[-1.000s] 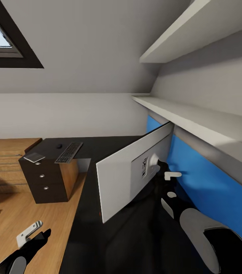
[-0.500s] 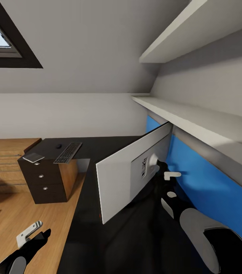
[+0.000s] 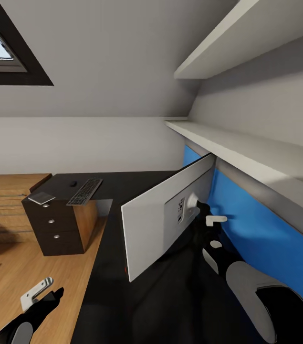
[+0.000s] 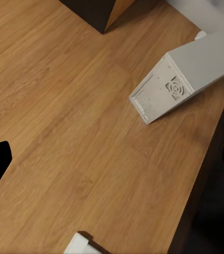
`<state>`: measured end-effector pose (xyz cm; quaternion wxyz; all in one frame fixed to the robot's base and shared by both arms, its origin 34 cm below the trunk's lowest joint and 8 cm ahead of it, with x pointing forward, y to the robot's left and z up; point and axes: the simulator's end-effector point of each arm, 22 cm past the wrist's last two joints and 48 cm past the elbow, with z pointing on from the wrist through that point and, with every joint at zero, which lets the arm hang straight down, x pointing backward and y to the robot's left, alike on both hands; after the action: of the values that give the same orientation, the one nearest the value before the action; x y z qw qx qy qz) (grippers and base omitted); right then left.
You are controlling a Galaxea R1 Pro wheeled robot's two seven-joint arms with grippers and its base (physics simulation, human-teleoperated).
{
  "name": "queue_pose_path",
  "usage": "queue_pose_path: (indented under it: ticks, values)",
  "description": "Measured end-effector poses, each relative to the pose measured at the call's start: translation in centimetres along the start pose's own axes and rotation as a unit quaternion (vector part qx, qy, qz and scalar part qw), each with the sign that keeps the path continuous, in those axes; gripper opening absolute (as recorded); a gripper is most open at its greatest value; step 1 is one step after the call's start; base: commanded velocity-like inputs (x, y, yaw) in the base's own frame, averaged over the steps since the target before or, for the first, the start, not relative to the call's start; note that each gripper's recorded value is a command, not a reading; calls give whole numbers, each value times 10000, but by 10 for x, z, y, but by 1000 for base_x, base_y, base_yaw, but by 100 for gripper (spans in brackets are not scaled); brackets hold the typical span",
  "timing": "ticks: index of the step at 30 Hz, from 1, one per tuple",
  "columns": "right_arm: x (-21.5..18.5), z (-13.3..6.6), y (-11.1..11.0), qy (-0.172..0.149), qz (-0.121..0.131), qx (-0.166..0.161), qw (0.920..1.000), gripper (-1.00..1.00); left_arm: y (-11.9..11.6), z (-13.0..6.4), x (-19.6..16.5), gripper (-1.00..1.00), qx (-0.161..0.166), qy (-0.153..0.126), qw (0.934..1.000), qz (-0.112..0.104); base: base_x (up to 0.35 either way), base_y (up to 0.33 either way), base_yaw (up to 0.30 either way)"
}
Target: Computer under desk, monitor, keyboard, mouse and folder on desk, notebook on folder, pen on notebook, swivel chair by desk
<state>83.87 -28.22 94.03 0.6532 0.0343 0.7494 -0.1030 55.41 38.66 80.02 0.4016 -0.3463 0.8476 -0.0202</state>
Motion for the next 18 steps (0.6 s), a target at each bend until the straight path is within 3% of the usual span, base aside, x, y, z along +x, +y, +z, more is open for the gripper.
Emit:
queue_pose_path:
  ticks: [9,10,11,18]
  values:
    - [0,0,0,4,3,-20,10000,-100,0,0,1,100,-1,8,10000,2,103,0,0]
    - [0,0,0,4,4,-20,10000,100,0,0,1,100,-1,8,10000,2,8,0,0]
    - [-2,0,-6,-41,-62,120,9999,100,0,0,1,100,-2,9,10000,2,5,0,0]
    - [-2,0,-6,-41,-55,129,9999,100,0,0,1,100,-2,9,10000,2,1,0,0]
